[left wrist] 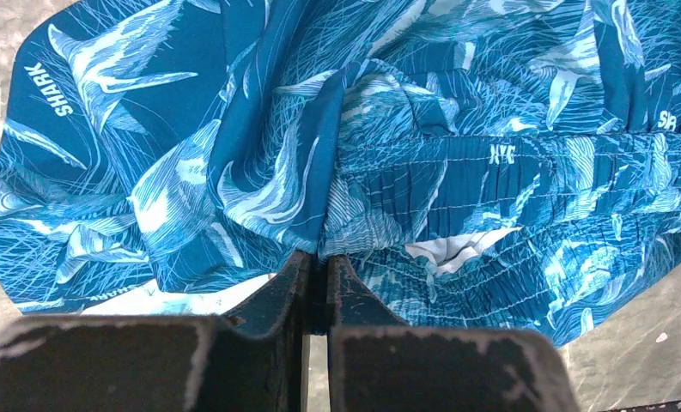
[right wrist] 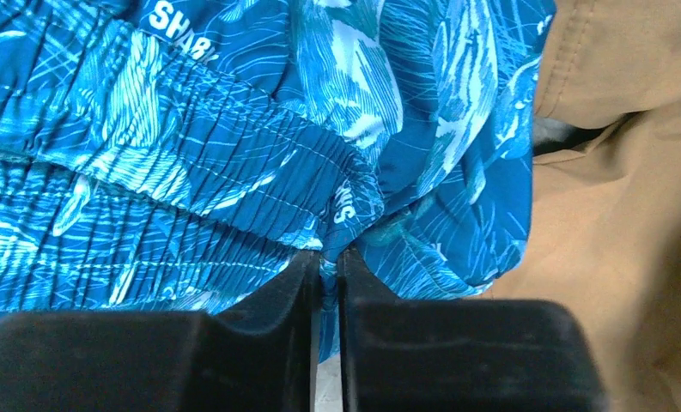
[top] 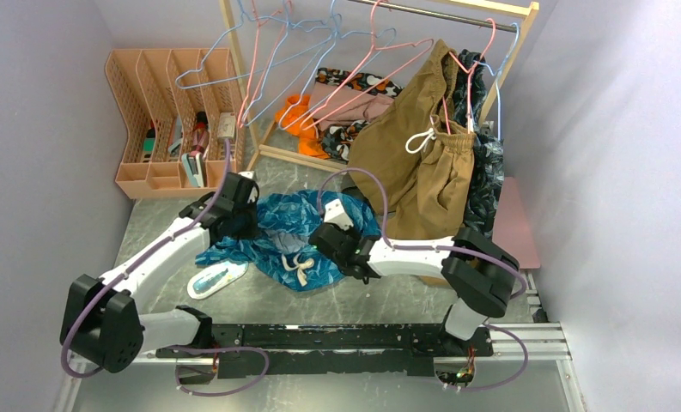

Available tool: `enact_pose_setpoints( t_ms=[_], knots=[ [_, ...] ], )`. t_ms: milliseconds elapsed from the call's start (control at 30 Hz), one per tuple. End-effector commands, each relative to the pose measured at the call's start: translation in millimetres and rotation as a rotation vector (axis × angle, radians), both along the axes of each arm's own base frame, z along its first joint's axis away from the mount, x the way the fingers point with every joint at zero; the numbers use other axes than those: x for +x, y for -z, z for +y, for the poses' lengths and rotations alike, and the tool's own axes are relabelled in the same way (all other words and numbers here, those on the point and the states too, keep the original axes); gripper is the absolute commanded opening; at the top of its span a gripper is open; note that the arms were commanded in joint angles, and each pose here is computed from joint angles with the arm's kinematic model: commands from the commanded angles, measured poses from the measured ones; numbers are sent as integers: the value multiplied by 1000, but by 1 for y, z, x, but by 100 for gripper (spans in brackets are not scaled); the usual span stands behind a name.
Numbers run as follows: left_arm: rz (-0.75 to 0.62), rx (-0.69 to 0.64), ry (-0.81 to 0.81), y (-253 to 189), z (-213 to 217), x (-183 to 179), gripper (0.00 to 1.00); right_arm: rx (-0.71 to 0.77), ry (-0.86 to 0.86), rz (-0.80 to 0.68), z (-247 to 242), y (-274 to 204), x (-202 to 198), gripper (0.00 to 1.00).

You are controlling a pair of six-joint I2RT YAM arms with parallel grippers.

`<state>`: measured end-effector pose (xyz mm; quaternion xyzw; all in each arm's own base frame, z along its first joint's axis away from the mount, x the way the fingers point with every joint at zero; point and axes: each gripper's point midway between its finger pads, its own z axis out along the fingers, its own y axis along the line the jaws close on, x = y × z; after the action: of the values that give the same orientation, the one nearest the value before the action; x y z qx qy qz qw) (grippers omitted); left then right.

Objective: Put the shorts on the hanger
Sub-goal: Adjust the shorts at the center of the board.

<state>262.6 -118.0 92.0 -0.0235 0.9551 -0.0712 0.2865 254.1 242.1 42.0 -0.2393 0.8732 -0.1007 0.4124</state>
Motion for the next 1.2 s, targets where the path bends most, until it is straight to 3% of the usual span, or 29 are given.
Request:
enact_pose_setpoints(
  t_ms=[0,33,233,400,567,633,800,1033,1167],
  knots=[
    [-46,17,-14,-15,9,2,7,68,60,-52,-1,-30,13,4],
    [-53,17,-19,-18,10,1,7,88,61,-54,0,-37,13,0],
    [-200,-39,-32,-80,13,0,7,351,-131,-41,40,-130,0,0],
    [-518,-161,14,-198,16,-12,7,538,-314,-174,48,-266,-13,0],
    [-876,-250,149,-318,21,-52,7,679,-432,-293,39,-361,-33,0],
    [-962,-284,178,-345,24,-69,7,727,-446,-324,35,-375,-38,0],
    [-1061,-281,173,-367,36,-88,7,748,-402,-329,26,-365,-38,0],
    [-1274,-286,216,-478,47,-117,7,969,-585,-511,10,-504,-75,0],
    [-1259,-337,238,-473,36,-114,7,987,-587,-508,10,-506,-77,0]
  ],
)
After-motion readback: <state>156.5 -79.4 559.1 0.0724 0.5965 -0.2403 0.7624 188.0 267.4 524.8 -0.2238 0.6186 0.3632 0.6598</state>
